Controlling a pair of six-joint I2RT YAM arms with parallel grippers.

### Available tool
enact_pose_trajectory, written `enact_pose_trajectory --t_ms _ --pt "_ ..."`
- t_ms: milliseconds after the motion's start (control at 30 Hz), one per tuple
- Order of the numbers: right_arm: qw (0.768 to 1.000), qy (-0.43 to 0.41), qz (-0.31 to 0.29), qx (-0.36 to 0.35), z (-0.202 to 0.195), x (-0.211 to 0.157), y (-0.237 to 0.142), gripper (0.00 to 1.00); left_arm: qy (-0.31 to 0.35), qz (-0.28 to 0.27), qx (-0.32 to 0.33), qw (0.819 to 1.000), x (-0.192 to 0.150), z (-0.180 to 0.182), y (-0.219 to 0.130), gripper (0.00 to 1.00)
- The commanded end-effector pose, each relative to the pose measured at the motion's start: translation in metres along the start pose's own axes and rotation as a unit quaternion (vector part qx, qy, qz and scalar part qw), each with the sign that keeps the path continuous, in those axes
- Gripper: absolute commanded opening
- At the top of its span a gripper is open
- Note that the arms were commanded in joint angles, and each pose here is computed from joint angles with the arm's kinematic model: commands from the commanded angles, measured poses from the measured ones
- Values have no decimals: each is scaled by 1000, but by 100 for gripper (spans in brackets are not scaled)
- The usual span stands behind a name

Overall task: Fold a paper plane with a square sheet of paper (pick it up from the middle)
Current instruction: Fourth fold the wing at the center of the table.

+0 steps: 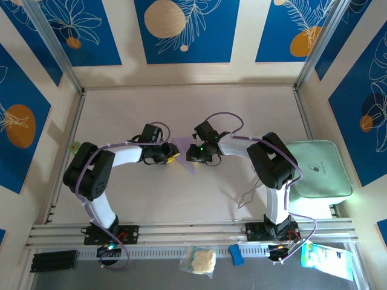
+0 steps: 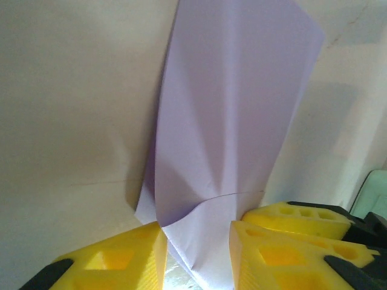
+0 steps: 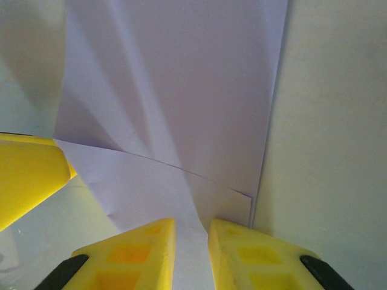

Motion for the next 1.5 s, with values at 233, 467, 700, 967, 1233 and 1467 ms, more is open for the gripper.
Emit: enact_pose_trajectory --t_ms 233,467,700,967,1233,1467 --pt "998 23 21 -48 -24 -5 14 24 17 -3 -25 1000 6 -10 2 33" --pt "998 22 23 -47 -27 -5 15 23 10 -18 -33 999 17 -2 1 29" --pt "999 12 25 -38 -25 -6 15 21 2 -13 -36 999 18 4 8 22" --pt "997 -72 -18 17 2 2 -13 28 -6 -24 -27 999 19 4 1 9" --pt "981 -167 -102 16 21 -3 -44 37 -21 -47 -34 998 15 -1 -13 9" --pt "945 -258 -187 -77 25 -27 -36 43 -28 -49 -30 998 14 -4 -20 10"
Point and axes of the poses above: each hand's point on the last joint's axis, 136 mm out from that joint toward the fingers, its own y axis out along the fingers, its own z axis along the line the jaws close on, x = y × z, the point moved 7 cm from there along -y, back along the fingers, and after that the axes turned 15 degrees about y, right-handed, at the moved point
